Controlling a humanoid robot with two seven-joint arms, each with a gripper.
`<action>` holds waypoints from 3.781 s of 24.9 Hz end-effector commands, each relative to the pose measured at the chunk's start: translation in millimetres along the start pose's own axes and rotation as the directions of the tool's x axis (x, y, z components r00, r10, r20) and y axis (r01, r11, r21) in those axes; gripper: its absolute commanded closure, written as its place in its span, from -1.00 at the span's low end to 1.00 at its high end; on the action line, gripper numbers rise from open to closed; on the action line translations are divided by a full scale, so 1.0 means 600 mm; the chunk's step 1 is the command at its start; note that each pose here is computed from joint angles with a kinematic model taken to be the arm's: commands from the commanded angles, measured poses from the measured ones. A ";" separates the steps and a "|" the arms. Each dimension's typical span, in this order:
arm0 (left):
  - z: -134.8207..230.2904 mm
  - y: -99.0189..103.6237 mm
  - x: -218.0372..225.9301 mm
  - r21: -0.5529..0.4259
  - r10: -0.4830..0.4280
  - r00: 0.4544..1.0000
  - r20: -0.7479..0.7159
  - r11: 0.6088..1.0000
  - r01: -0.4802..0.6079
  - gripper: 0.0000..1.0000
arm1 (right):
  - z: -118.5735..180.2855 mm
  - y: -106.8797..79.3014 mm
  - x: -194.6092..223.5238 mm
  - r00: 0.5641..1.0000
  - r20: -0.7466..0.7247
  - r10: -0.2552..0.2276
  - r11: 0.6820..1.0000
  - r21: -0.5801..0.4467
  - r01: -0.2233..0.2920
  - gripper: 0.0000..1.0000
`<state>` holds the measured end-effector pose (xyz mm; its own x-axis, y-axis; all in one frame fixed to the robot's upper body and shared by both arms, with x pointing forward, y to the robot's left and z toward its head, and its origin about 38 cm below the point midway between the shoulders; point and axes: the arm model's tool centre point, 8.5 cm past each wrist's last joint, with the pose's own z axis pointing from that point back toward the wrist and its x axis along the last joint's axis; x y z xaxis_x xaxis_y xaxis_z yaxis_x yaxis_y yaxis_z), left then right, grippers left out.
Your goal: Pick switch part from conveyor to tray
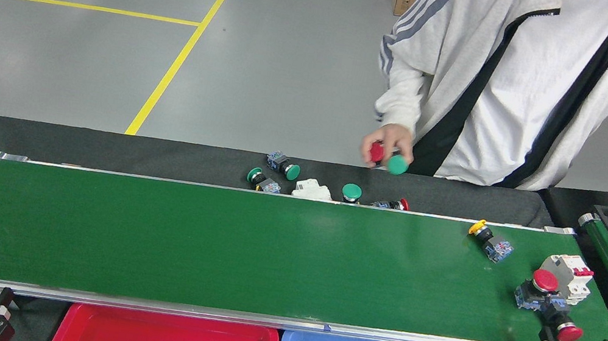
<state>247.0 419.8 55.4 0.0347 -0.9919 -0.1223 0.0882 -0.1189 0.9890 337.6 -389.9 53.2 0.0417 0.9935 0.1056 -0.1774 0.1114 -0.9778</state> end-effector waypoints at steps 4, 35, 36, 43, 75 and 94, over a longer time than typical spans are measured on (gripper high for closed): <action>-0.002 0.013 -0.008 0.022 -0.017 1.000 0.001 1.000 0.017 -1.00 | -0.025 -0.003 0.041 0.997 0.074 0.019 1.000 0.016 -0.021 -0.98; -0.021 0.007 -0.023 0.012 -0.016 1.000 -0.006 1.000 0.016 -1.00 | -0.152 0.002 0.218 0.946 0.320 0.052 0.989 0.117 -0.094 -0.24; -0.021 0.006 -0.023 0.011 -0.014 1.000 -0.006 1.000 0.014 -1.00 | -0.151 0.003 0.225 0.937 0.343 0.059 0.988 0.116 -0.104 0.04; -0.018 0.003 -0.025 0.004 -0.014 1.000 -0.008 1.000 0.014 -1.00 | -0.143 -0.001 0.254 0.891 0.449 0.059 0.989 0.094 -0.114 0.98; -0.003 -0.005 -0.020 -0.012 -0.008 1.000 -0.003 1.000 0.008 -1.00 | 0.059 0.018 0.389 0.974 0.216 -0.070 0.983 -0.154 0.105 -0.95; -0.026 0.012 0.033 0.018 -0.007 0.995 0.095 1.000 0.005 -1.00 | -0.077 -0.040 0.422 0.986 0.151 0.071 0.994 -0.092 -0.058 -0.95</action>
<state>262.1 399.1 53.7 -0.0659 -0.9912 -0.1144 0.0871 -0.1199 0.9890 390.9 -150.0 91.9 -0.1039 0.9922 0.0686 -0.0668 0.0618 -0.9958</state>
